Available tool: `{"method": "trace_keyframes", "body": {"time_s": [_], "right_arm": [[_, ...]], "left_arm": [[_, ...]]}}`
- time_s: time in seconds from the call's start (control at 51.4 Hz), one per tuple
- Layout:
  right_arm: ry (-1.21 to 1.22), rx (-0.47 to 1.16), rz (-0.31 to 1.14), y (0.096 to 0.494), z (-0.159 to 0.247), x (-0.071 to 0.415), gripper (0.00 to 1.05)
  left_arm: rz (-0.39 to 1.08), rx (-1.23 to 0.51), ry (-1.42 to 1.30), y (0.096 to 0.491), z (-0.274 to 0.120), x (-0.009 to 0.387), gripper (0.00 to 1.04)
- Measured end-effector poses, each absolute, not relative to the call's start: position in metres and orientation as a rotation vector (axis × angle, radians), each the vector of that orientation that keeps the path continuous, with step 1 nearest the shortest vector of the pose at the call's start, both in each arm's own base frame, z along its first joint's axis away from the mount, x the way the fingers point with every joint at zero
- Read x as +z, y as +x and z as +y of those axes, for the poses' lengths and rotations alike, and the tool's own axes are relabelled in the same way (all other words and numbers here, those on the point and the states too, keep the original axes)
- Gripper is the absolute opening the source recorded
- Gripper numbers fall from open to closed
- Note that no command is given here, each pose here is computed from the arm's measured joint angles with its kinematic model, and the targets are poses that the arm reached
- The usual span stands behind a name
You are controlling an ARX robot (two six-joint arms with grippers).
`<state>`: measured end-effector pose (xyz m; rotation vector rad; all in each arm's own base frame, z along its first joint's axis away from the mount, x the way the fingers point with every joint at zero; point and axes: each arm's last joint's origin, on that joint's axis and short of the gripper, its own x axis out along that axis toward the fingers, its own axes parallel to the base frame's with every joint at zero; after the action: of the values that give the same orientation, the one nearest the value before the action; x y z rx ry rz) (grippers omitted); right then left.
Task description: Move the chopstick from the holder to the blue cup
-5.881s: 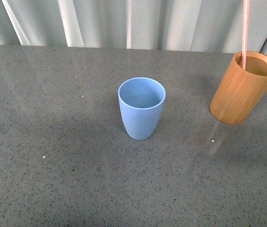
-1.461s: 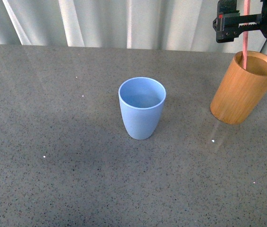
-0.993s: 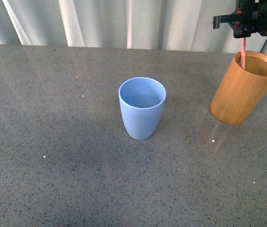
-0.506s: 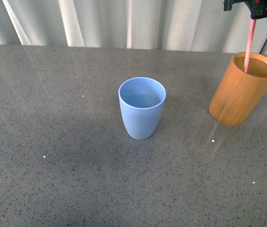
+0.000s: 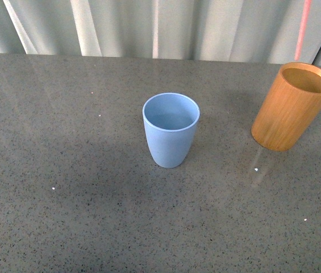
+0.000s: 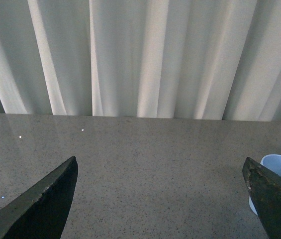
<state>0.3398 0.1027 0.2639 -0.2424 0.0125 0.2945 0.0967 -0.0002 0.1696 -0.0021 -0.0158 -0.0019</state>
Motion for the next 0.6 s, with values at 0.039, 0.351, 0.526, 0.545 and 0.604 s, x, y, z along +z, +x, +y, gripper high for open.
{"method": "trace_keyframes", "body": {"time_s": [0.039, 0.351, 0.526, 0.545, 0.604], "right_arm": [[-0.240, 0.307, 0.005, 0.338, 0.109, 0.268, 0.02], [-0.128, 0.418, 0.014, 0.323, 0.158, 0.276, 0.02], [-0.050, 0.467, 0.051, 0.316, 0.184, 0.266, 0.02], [-0.049, 0.467, 0.053, 0.315, 0.185, 0.266, 0.02], [-0.035, 0.471, 0.057, 0.314, 0.190, 0.262, 0.02]], "left_arm": [[-0.016, -0.002, -0.002, 0.097, 0.000, 0.170, 0.98], [-0.016, -0.002, -0.002, 0.097, 0.000, 0.170, 0.98], [-0.016, -0.002, -0.002, 0.097, 0.000, 0.170, 0.98], [-0.016, -0.002, -0.002, 0.097, 0.000, 0.170, 0.98], [-0.016, -0.002, -0.002, 0.097, 0.000, 0.170, 0.98]]}}
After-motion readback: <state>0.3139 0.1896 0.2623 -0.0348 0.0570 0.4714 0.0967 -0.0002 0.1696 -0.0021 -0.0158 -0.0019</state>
